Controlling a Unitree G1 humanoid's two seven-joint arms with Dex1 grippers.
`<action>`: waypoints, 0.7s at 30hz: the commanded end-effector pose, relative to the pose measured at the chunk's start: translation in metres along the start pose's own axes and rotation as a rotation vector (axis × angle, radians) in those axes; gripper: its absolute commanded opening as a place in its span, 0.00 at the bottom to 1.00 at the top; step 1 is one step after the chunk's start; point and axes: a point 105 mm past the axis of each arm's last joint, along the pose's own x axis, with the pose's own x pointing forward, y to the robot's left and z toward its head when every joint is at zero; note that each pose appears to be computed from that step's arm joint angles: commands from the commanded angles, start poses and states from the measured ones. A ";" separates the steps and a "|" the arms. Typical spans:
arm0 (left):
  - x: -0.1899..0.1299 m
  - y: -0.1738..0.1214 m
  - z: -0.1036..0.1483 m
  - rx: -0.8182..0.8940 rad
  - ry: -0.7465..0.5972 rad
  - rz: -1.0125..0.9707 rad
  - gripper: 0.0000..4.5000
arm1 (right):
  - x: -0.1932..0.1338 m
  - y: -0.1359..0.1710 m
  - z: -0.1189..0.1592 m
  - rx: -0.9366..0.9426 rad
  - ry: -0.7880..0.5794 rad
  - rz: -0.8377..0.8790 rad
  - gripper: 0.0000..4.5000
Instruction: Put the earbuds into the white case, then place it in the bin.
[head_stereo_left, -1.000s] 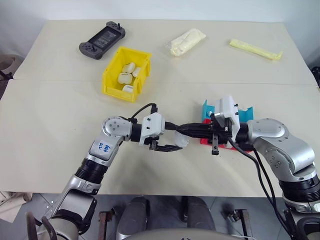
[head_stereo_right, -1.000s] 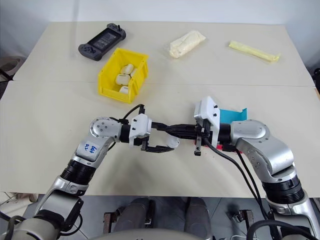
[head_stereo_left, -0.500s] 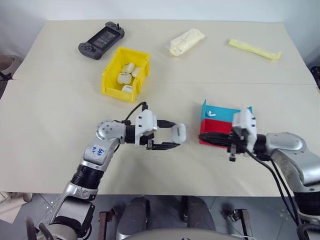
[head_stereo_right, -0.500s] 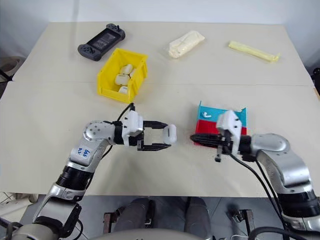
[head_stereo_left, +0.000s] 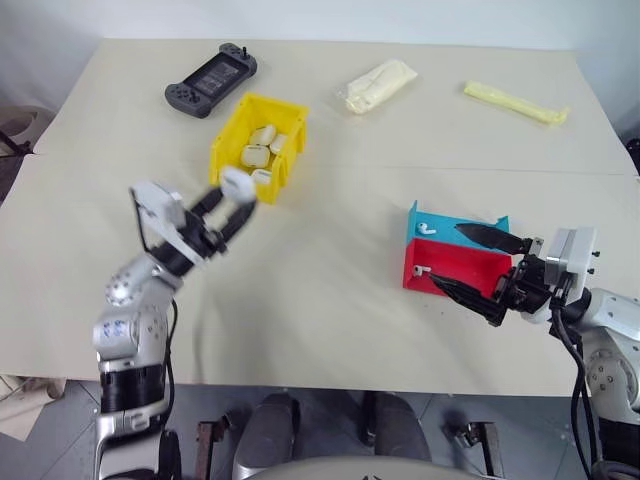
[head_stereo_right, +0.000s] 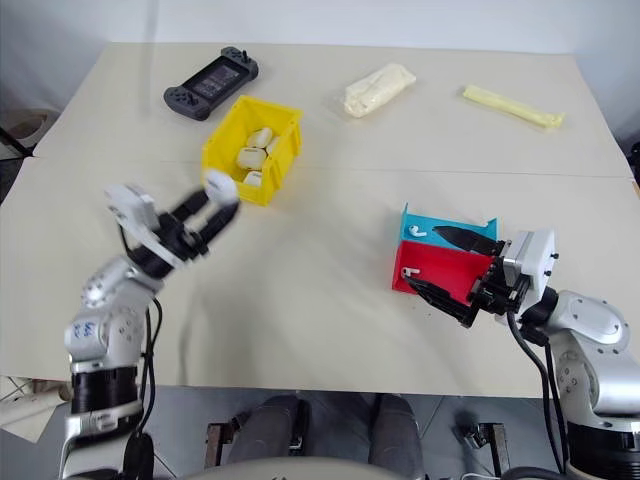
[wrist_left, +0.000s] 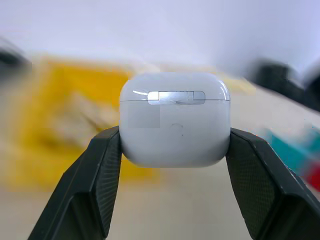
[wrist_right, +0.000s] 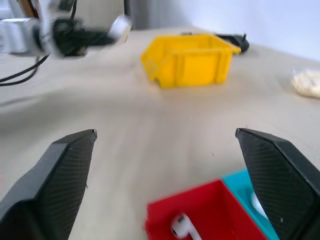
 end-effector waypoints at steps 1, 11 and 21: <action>0.019 0.014 0.011 0.025 -0.025 0.054 0.62 | 0.003 0.003 0.008 -0.047 -0.042 -0.007 0.99; 0.089 0.035 -0.006 0.085 0.121 0.063 0.62 | 0.015 0.009 0.014 -0.056 -0.063 0.021 0.99; 0.077 0.032 -0.002 0.157 0.165 -0.013 1.00 | 0.012 0.007 0.018 -0.066 -0.054 0.014 1.00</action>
